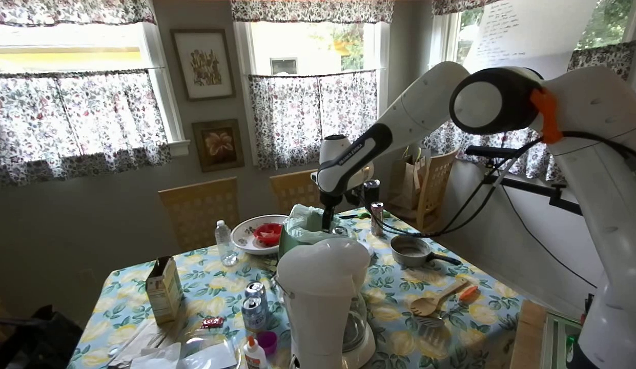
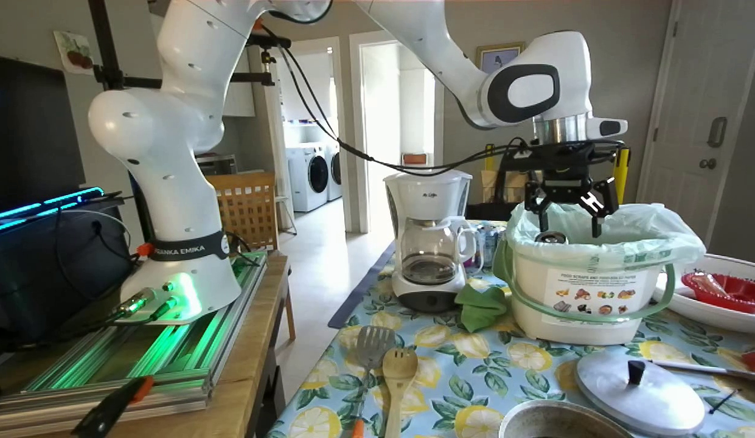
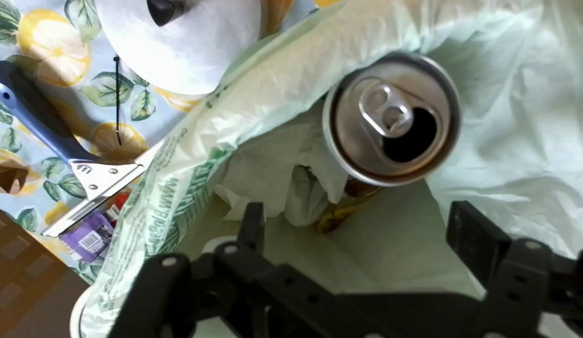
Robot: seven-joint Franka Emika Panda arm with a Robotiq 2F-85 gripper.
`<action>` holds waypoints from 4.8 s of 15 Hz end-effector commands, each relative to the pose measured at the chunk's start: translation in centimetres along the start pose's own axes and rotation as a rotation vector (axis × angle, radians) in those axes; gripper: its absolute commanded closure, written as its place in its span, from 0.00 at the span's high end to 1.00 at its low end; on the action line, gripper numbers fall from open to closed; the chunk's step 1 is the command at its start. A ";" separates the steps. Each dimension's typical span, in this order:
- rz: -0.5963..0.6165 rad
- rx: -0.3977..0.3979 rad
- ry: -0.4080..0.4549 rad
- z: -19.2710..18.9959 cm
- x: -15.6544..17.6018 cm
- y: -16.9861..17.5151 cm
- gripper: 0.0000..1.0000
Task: Put the two right cans in the bin
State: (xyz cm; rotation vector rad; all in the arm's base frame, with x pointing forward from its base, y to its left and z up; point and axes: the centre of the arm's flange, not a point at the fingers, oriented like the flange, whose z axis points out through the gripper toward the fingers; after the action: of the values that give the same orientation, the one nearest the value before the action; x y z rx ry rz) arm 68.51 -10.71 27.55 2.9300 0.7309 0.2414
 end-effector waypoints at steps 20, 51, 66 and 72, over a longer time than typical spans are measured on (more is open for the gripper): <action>0.684 0.033 -0.022 -7.2 -13.4 17.8 1.00; 0.819 -0.115 -0.085 2.1 -13.8 29.6 1.00; 0.853 -0.191 0.093 7.3 -15.0 29.0 1.00; 0.872 -0.194 0.082 7.9 -16.2 28.9 1.00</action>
State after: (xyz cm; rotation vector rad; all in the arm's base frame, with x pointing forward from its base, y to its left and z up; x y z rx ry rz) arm 69.19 -43.76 22.40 2.8574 -0.5511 0.4289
